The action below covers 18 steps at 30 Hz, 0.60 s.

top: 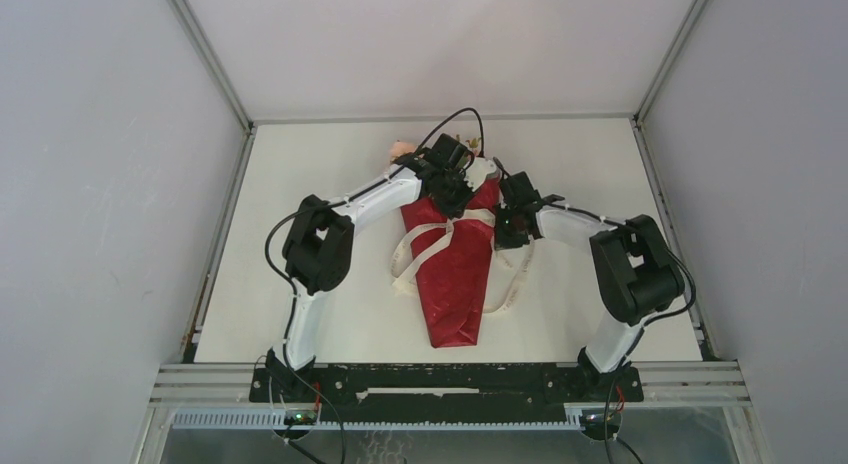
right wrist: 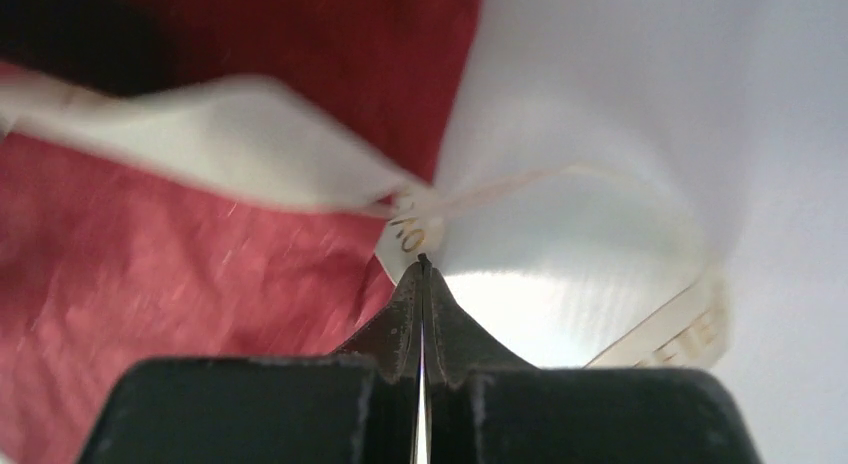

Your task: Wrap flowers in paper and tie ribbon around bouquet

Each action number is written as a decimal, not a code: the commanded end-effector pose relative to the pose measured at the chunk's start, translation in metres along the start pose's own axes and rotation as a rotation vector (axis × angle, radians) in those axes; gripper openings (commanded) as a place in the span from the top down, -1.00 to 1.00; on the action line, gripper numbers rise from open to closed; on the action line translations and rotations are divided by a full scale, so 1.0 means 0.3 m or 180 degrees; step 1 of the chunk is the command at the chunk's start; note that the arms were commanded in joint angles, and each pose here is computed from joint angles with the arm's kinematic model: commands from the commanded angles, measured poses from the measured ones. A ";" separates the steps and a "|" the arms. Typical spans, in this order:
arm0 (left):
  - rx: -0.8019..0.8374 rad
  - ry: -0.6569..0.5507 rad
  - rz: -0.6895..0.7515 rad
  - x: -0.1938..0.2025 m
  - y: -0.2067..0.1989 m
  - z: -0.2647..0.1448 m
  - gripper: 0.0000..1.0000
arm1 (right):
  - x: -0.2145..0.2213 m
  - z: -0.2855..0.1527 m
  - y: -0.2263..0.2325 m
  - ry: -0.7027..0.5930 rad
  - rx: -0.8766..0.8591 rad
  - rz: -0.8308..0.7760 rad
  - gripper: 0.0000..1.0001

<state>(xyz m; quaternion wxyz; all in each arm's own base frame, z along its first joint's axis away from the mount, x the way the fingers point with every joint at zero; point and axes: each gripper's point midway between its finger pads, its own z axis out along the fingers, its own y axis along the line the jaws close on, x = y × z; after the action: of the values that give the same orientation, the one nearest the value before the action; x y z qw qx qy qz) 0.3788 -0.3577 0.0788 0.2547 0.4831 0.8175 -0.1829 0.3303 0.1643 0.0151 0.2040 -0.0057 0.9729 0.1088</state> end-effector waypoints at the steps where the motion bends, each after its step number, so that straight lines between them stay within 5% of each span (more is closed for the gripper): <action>1: -0.0092 -0.0090 0.0120 -0.043 0.020 -0.015 1.00 | 0.076 -0.103 0.104 0.0129 -0.0388 -0.0041 1.00; 10: -0.0147 0.0021 0.0257 0.004 0.021 -0.035 0.65 | 0.144 -0.233 0.096 0.0147 -0.0417 0.0099 1.00; 18: -0.0101 0.0059 0.0362 0.000 0.006 -0.085 0.06 | 0.126 -0.371 0.177 0.0017 -0.0962 0.0059 1.00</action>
<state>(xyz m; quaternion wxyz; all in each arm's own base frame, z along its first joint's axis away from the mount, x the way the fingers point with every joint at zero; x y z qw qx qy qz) 0.3763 -0.3437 0.0651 0.2407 0.5117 0.8105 -0.1526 0.2563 0.1795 0.0868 0.1985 -0.0175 0.9603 0.1952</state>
